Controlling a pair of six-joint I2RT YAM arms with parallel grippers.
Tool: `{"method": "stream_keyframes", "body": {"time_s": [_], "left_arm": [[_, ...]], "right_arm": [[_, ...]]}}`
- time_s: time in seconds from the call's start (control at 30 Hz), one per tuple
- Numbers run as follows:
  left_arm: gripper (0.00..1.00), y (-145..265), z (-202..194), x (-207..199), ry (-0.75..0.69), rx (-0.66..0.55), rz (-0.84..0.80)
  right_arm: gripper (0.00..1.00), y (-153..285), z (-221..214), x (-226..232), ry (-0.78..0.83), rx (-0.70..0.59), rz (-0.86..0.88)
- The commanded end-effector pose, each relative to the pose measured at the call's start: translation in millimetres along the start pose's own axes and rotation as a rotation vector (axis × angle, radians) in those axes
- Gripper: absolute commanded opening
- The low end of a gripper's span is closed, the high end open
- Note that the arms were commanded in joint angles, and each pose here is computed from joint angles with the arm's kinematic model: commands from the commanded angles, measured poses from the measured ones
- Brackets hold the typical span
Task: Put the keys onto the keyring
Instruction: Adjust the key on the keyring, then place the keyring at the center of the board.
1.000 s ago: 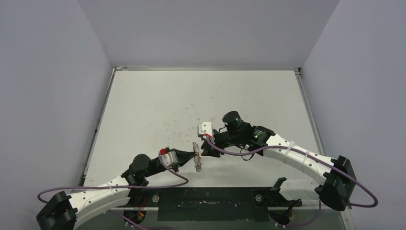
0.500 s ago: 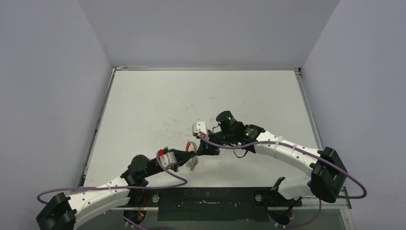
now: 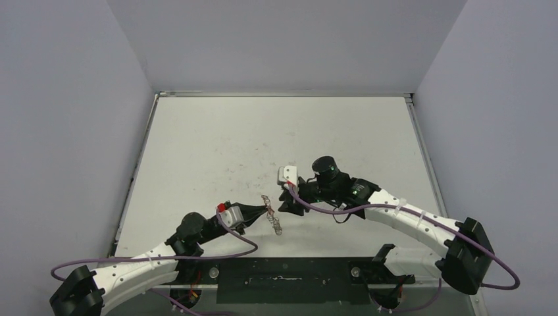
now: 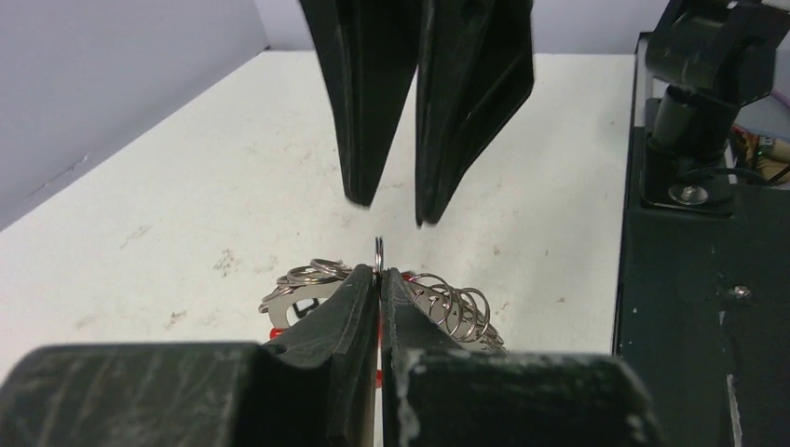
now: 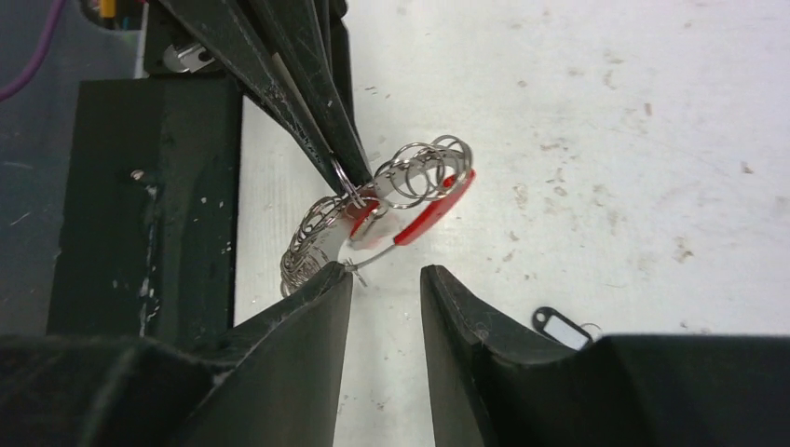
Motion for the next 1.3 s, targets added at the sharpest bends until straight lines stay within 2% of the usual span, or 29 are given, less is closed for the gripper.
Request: {"method": "stream_keyframes", "body": {"time_s": [0.0,0.1,0.27,0.4,0.67,0.9,0.93,1.03,1.13,1.2,1.27], "left_arm": [[0.0,-5,10,13,0.0,0.01,0.084],[0.0,-5,6,17,0.003,0.053,0.113],[0.0,-3,4,21,0.005,0.157,0.139],[0.0,5,3,24,-0.011,0.263,0.167],[0.0,17,-2,28,-0.036,0.441,0.199],[0.0,-21,-21,22,-0.037,0.536,0.045],[0.05,-29,-23,20,-0.033,0.53,0.013],[0.43,-46,-26,18,0.001,0.517,-0.002],[0.86,-51,-19,22,0.027,0.447,0.05],[0.96,-48,-12,25,0.049,0.391,0.103],[0.97,-40,-7,33,0.092,0.347,0.2]], "right_arm": [[0.38,19,14,-26,0.036,-0.054,-0.217],[0.46,30,9,-36,0.009,-0.062,-0.345],[0.73,50,11,-47,-0.024,-0.144,-0.526],[0.86,62,10,-49,-0.055,-0.197,-0.619],[0.95,68,-2,-53,-0.162,-0.198,-0.708],[1.0,72,-15,-51,-0.262,-0.217,-0.765],[1.0,75,-17,-51,-0.272,-0.219,-0.786],[1.0,83,-24,-51,-0.301,-0.2,-0.835],[1.0,89,-34,-52,-0.339,-0.157,-0.886],[1.0,89,-40,-51,-0.369,-0.123,-0.893],[1.0,86,-46,-51,-0.404,-0.077,-0.89]]}}
Point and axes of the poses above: each gripper's point midway between its finger pads, its own y axis back along the fingers, its own x axis along the line the jaws close on, z = x × y, the point moved 3 cm from there along y, back along the fingers, and after that the axes turned 10 degrees about y, right-handed, at the moved point
